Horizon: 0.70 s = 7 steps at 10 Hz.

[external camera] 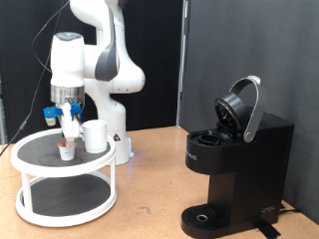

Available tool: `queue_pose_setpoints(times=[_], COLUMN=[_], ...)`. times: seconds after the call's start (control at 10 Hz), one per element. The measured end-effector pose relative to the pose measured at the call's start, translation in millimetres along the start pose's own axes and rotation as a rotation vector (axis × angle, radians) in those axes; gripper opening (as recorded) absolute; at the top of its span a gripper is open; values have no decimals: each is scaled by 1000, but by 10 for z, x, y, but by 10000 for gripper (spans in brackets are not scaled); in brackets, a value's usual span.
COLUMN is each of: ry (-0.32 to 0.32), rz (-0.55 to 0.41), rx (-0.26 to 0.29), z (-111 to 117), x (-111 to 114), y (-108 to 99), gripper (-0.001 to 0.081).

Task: Make a cup of coffee with the keurig machine

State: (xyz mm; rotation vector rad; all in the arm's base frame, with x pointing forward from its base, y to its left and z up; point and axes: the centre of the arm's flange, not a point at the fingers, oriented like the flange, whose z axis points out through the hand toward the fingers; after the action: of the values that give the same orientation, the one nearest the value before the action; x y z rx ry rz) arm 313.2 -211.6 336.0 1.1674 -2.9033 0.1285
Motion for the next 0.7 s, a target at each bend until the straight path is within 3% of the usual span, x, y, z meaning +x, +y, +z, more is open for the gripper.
queue_pose_setpoints(times=[0.7], ry=[5], rz=[19], rx=[0], z=[139], x=[15], y=[35], gripper=[723])
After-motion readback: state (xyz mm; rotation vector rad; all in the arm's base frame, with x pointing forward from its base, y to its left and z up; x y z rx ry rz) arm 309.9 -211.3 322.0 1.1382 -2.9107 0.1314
